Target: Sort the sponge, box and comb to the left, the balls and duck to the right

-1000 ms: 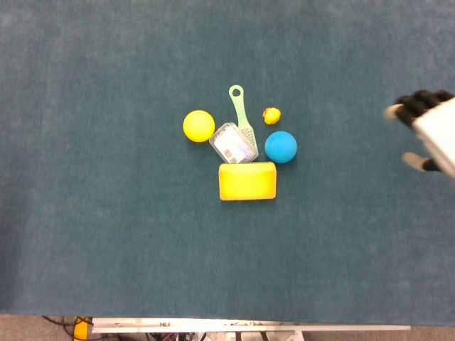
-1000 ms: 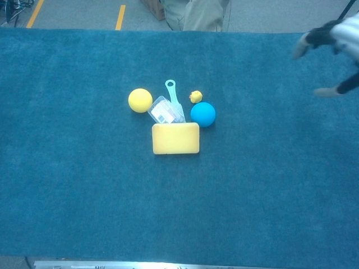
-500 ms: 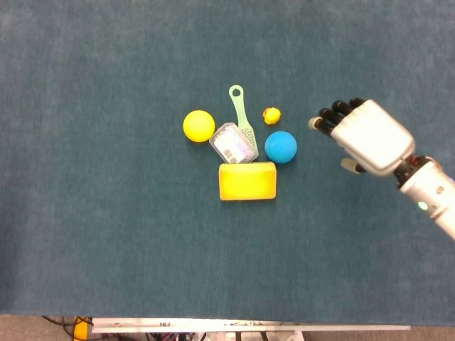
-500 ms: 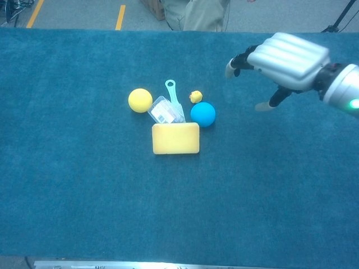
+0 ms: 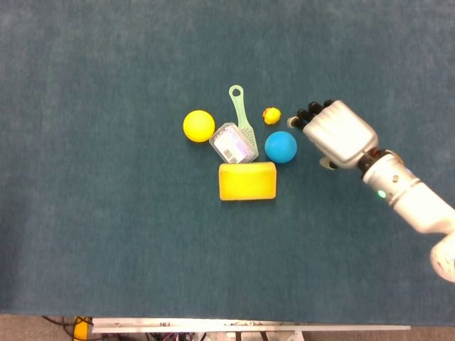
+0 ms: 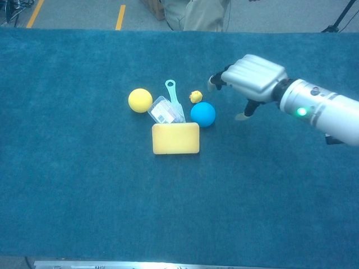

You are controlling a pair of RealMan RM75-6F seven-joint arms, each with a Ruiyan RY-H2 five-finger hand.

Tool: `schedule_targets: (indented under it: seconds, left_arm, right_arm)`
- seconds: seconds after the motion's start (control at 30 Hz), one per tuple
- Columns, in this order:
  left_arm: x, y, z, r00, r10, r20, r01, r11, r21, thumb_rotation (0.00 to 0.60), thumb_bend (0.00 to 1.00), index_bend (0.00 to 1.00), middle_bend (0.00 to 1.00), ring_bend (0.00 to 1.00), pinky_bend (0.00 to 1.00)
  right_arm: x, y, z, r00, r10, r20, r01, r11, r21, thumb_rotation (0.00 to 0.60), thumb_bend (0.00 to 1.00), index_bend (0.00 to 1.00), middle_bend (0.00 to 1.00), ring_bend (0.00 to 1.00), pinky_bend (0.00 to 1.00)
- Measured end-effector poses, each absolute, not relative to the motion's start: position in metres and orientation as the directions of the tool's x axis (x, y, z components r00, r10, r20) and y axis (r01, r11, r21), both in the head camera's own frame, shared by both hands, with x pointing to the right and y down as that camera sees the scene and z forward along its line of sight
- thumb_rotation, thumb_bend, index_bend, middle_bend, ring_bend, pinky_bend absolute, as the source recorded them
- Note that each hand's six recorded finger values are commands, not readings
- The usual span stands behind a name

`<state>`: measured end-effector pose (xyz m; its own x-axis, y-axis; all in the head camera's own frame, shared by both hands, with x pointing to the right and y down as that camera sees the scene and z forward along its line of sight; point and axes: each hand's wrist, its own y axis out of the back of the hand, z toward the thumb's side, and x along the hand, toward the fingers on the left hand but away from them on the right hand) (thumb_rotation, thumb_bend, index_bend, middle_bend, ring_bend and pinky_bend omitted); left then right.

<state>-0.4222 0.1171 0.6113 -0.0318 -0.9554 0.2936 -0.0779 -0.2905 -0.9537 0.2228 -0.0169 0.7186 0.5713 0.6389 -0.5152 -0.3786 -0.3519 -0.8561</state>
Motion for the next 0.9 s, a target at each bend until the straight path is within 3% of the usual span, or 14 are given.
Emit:
schedule_targets:
  seconds: [0.7, 0.9]
  left_arm:
    - [-0.427, 0.116, 0.616, -0.023, -0.951, 0.309, -0.092, -0.305, -0.948, 0.600, 0.43, 0.36, 0.37, 0.32, 0.25]
    - [-0.422, 0.119, 0.614, 0.006, -0.950, 0.312, -0.108, -0.311, -0.944, 0.600, 0.43, 0.36, 0.37, 0.32, 0.25]
  right_arm:
    - [0.182, -0.013, 0.754, 0.575, 0.598, -0.558, -0.427, -0.362, -0.829, 0.600, 0.00, 0.28, 0.35, 0.30, 0.48]
    - [0.178, -0.012, 0.760, 0.568, 0.607, -0.556, -0.434, -0.353, -0.829, 0.600, 0.00, 0.39, 0.36, 0.32, 0.49]
